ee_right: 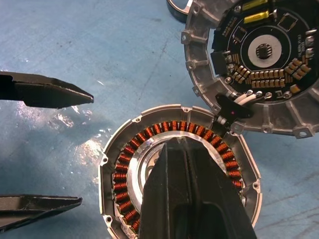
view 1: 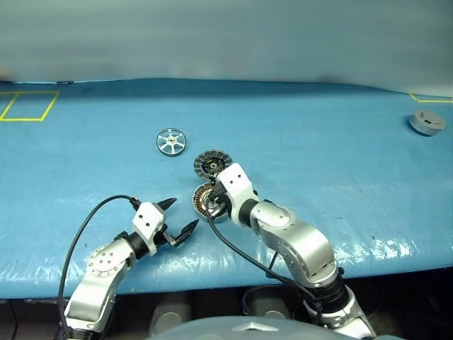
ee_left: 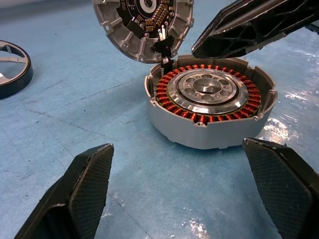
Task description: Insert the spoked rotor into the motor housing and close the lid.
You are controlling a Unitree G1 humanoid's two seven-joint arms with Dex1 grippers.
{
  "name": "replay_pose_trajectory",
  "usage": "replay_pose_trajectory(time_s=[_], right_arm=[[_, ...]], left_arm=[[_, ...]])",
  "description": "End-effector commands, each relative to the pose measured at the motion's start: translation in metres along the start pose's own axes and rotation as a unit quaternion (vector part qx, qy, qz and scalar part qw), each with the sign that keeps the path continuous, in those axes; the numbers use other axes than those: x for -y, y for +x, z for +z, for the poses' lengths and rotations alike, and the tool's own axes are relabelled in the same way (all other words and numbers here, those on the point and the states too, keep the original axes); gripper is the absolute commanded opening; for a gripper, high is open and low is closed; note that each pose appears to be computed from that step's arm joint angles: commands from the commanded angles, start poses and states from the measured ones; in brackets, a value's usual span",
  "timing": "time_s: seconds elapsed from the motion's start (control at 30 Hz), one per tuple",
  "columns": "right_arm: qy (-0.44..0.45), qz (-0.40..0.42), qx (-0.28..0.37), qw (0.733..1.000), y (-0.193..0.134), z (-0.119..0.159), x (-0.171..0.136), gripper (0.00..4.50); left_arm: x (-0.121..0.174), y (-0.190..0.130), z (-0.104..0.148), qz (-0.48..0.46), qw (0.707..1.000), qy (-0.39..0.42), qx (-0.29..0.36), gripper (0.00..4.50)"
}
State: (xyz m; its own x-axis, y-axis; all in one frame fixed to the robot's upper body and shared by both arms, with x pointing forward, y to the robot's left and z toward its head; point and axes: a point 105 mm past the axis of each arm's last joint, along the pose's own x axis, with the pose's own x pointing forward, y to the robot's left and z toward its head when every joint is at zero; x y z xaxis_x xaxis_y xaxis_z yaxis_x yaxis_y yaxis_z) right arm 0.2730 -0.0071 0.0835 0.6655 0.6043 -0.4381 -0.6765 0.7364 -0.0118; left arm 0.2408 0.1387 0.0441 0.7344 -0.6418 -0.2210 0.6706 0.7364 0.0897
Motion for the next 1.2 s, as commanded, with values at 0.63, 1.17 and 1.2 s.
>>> replay_pose_trajectory(time_s=[0.63,1.17,1.2], right_arm=[[-0.023,0.018,-0.008,1.0,0.0,0.004,-0.005,0.03],[0.054,0.058,0.102,0.992,-0.041,0.017,0.005,0.03],[0.055,0.056,0.101,0.992,-0.041,0.016,0.005,0.03]], left_arm=[[0.002,0.0,0.006,0.009,1.0,0.003,0.019,4.5],[-0.072,-0.017,0.04,0.149,0.988,0.046,-0.01,4.5],[-0.08,-0.015,0.046,0.156,0.986,0.05,-0.013,4.5]])
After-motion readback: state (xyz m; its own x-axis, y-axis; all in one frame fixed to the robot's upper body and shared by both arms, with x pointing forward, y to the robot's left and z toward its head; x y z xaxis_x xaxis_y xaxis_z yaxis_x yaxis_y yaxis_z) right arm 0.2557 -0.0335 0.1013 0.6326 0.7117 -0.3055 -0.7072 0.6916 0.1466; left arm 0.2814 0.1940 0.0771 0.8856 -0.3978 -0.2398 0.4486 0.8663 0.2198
